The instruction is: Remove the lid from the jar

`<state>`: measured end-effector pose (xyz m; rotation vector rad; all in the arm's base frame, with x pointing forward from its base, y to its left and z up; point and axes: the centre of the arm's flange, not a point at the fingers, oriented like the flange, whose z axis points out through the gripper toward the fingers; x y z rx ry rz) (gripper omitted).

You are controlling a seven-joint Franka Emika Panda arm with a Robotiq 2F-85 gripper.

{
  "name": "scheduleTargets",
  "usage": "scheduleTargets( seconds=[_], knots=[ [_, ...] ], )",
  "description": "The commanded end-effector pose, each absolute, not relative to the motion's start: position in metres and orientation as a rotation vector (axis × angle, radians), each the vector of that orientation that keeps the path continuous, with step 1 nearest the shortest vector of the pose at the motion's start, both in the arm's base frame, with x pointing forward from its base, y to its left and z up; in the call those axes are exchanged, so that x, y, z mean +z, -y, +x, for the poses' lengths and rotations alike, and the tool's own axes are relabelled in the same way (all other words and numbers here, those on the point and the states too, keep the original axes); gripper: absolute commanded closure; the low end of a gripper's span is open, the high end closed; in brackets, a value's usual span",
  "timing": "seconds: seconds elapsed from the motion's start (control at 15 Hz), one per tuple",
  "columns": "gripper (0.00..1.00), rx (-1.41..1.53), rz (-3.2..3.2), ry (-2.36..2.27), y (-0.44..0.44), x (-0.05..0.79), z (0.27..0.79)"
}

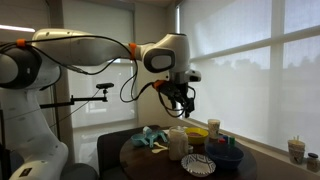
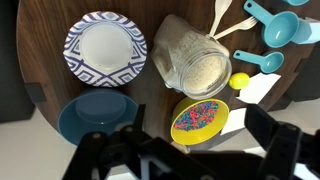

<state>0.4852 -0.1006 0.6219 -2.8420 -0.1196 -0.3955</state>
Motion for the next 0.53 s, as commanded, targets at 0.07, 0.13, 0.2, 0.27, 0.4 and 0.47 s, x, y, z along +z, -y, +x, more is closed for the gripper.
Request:
scheduleTargets(
  seconds=[0.07, 0.13, 0.2, 0.27, 0.4, 0.47],
  knots=[
    [0.0, -0.422, -2.91, 0.202, 0.071, 0.664, 0.467],
    [0.0, -0.436, -2.917, 0.219, 0.066, 0.67, 0.464],
    [0.0, -0.447, -2.923, 0.233, 0.061, 0.676, 0.462],
    [0.0, -0.458, -2.928, 0.246, 0.055, 0.682, 0.459],
    [0.0, -0.468, -2.928, 0.272, 0.045, 0.69, 0.456],
    [0.0, -0.471, -2.932, 0.281, 0.041, 0.693, 0.454]
  ],
)
